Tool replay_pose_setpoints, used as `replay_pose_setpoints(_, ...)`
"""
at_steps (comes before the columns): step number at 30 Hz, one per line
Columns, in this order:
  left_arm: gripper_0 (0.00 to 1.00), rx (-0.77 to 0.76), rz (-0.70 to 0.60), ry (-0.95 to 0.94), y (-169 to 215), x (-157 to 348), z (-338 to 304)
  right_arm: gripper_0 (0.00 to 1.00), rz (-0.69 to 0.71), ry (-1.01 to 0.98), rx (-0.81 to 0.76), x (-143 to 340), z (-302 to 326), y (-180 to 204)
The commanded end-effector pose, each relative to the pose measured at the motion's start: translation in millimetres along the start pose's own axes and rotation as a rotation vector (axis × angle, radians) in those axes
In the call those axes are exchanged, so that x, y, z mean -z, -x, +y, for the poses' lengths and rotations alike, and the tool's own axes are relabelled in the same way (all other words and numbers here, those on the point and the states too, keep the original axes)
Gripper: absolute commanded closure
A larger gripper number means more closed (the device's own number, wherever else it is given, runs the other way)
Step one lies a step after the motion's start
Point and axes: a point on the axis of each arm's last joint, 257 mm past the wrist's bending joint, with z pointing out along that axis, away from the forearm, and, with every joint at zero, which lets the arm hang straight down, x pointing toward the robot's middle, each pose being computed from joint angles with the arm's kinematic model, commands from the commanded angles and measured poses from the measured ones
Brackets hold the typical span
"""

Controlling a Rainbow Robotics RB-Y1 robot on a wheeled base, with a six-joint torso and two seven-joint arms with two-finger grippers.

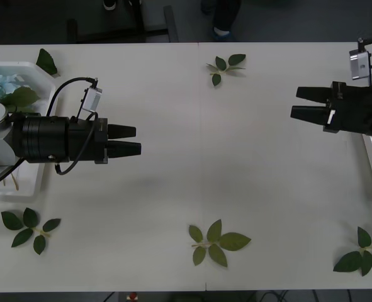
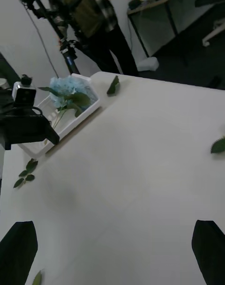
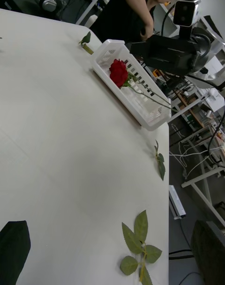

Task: Place the red flowers into the right box and the blue flowers into the left box. If a person shows an open palm, hand one flower to the person first, then continue sorting.

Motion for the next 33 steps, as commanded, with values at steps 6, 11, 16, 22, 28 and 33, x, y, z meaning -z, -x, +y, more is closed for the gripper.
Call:
replay_pose_setpoints(6, 0.0, -0.008, -0.007, 0.0, 11, 7, -1, 0.04, 0.067, 0.084, 0.128, -19, 29, 9)
replay_pose_setpoints(11, 0.0, -0.008, -0.007, 0.0, 11, 7, -1, 0.04, 0.093, 0.124, 0.139, -16, 38, 7)
replay_pose_setpoints(16, 0.0, -0.008, -0.007, 0.0, 11, 7, -1, 0.04, 0.096, 0.131, 0.138, -17, 40, 5)
replay_pose_setpoints(22, 0.0, -0.008, -0.007, 0.0, 11, 7, -1, 0.04, 0.111, 0.122, 0.143, -16, 37, 2)
replay_pose_setpoints(28, 0.0, -0.008, -0.007, 0.0, 11, 7, -1, 0.04, 0.108, 0.119, 0.144, -16, 37, 3)
replay_pose_setpoints(33, 0.0, -0.008, -0.007, 0.0, 11, 7, -1, 0.04, 0.108, 0.119, 0.144, -16, 37, 3)
